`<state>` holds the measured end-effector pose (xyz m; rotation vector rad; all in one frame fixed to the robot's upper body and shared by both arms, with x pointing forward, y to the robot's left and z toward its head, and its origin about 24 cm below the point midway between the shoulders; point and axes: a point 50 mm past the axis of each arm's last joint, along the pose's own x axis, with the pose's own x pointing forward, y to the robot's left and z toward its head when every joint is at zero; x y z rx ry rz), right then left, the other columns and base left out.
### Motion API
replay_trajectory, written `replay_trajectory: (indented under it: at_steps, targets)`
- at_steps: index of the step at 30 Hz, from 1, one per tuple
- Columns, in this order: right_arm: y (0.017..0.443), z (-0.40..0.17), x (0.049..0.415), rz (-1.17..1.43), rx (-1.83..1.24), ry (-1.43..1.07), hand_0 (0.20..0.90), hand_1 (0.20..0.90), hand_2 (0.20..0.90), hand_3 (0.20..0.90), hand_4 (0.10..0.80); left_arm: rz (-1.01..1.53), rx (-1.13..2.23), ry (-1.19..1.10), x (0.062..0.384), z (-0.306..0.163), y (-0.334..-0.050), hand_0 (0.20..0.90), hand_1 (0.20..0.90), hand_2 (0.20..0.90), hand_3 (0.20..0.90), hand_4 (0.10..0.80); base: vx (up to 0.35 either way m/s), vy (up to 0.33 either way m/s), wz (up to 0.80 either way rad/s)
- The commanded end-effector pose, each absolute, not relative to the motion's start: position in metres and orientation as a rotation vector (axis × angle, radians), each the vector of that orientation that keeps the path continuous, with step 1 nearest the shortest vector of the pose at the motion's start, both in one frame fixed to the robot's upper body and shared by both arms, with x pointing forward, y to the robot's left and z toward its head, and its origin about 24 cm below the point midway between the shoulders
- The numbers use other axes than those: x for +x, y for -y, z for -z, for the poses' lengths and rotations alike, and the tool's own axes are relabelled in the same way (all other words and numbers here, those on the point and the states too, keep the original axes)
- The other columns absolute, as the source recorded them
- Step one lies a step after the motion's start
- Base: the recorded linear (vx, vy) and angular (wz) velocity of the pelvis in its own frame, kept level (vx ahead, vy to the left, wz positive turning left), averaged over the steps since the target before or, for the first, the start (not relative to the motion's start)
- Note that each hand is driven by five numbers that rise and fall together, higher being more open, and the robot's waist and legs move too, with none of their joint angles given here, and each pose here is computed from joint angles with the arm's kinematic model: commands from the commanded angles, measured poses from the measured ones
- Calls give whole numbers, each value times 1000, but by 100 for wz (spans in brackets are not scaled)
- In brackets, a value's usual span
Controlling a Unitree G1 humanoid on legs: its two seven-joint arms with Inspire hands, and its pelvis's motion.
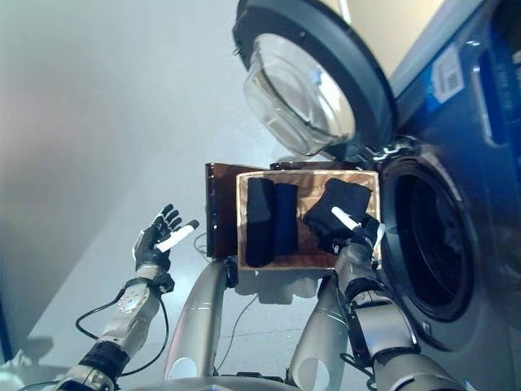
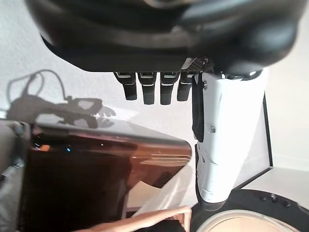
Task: Pick up the clothes and place them into the washing machine
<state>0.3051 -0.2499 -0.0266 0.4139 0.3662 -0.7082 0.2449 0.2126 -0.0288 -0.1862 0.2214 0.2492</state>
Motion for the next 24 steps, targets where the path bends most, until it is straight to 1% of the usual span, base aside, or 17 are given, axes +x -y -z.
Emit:
replay_trajectory:
  at_steps: [1, 2, 4, 6, 9, 13, 16, 18, 22, 24]
  targets:
    - [277, 14, 300, 775, 625, -175, 200, 200, 200, 200, 300, -294, -201, -106, 253, 10, -233, 900, 900, 900, 900, 800, 21, -31, -6]
    - [277, 20, 295, 787, 744, -147, 200, 200, 200, 200, 300, -296, -224, -105, 253, 10, -232, 900, 900, 900, 900, 800, 25, -24, -8]
    - [277, 24, 291, 788, 872, -100, 200, 200, 200, 200, 300, -296, -246, -102, 254, 11, -231, 900, 900, 900, 900, 800, 23, -14, -6]
    - [278, 26, 289, 799, 907, -91, 200, 200, 200, 200, 300, -293, -254, -98, 254, 11, -230, 900, 900, 900, 900, 800, 0, 0, 0]
    - [275, 33, 284, 825, 1076, -34, 200, 200, 200, 200, 300, -298, -284, -109, 254, 14, -228, 900, 900, 900, 900, 800, 8, -5, 1]
    - [274, 37, 279, 864, 1227, 55, 200, 200, 200, 200, 300, -298, -321, -105, 255, 15, -224, 900, 900, 900, 900, 800, 0, 0, 0]
    - [279, 36, 277, 922, 1271, 111, 200, 200, 200, 200, 300, -298, -328, -106, 255, 16, -223, 900, 900, 900, 900, 800, 0, 0, 0]
    - [289, 36, 271, 1037, 1294, 141, 200, 200, 200, 200, 300, -292, -327, -117, 255, 17, -220, 900, 900, 900, 900, 800, 0, 0, 0]
    - [295, 38, 267, 1130, 1330, 141, 200, 200, 200, 200, 300, -289, -327, -128, 255, 19, -217, 900, 900, 900, 900, 800, 0, 0, 0]
    - [297, 32, 272, 1140, 1353, 159, 200, 200, 200, 200, 300, -292, -324, -128, 256, 19, -218, 900, 900, 900, 900, 800, 0, 0, 0]
